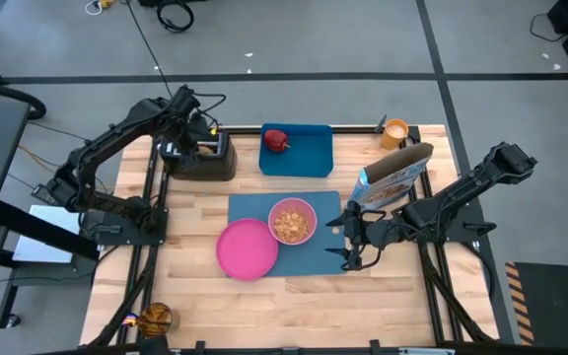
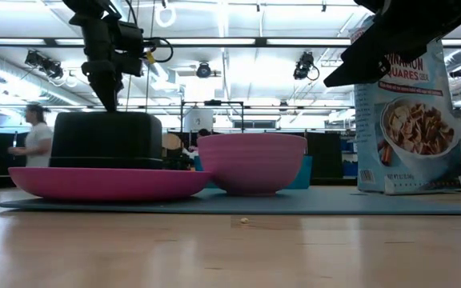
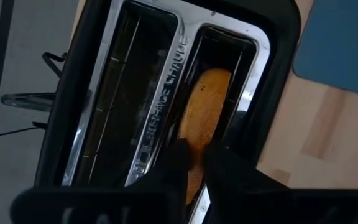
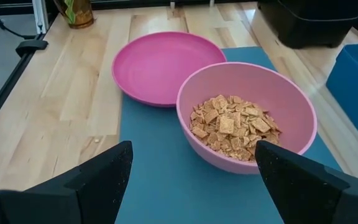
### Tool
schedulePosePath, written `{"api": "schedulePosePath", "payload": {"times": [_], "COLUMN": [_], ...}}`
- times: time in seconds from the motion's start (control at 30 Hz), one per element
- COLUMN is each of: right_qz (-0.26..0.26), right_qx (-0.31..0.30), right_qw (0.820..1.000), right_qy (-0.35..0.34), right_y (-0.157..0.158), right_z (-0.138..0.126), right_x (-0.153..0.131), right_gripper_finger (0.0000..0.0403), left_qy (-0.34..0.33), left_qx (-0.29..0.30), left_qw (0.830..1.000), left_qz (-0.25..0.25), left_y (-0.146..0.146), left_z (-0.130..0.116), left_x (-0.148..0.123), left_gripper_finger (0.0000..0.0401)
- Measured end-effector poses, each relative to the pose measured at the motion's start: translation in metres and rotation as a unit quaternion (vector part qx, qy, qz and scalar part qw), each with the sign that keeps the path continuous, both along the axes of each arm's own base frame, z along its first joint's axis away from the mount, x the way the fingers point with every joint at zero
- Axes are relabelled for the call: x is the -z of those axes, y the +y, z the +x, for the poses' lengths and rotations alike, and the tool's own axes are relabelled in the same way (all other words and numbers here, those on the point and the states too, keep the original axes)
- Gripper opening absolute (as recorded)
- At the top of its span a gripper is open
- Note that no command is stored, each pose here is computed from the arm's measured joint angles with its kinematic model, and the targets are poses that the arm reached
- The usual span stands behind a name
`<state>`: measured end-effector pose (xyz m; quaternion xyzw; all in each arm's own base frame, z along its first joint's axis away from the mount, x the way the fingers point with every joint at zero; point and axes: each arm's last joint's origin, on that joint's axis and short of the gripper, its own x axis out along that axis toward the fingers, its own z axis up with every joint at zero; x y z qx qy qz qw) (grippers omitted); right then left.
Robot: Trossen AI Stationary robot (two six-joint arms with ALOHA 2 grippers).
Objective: Arrange a breakfast setting
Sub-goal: Put the bagel on the pink plate
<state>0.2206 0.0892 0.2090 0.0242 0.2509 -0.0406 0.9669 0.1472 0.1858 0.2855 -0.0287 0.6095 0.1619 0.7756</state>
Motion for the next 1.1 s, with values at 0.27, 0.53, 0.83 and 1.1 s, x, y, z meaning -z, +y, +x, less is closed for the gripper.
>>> {"api": "schedulePosePath", "payload": {"times": [0.27,0.53,0.83,1.1], "right_qz": [0.004,0.003,0.003,0.004], "right_qx": [0.007,0.011,0.028,0.039], "right_qw": [1.000,1.000,1.000,0.999], "right_qy": [-0.001,-0.003,-0.004,-0.003], "right_y": [0.000,-0.001,-0.009,-0.014], "right_z": [0.000,0.000,0.003,0.005], "right_x": [0.000,0.000,0.000,0.000], "right_gripper_finger": [0.0348,0.0348,0.0348,0.0348], "left_qy": [-0.002,-0.014,-0.051,-0.171], "left_qx": [0.005,-0.006,-0.034,-0.072], "left_qw": [1.000,1.000,0.995,0.982], "left_qz": [0.001,0.014,0.073,0.043], "left_y": [-0.001,-0.005,-0.011,-0.027], "left_z": [0.001,0.000,-0.007,-0.013], "left_x": [0.000,-0.028,-0.098,-0.145], "left_gripper_finger": [0.0021,0.0018,0.0026,0.0020]}}
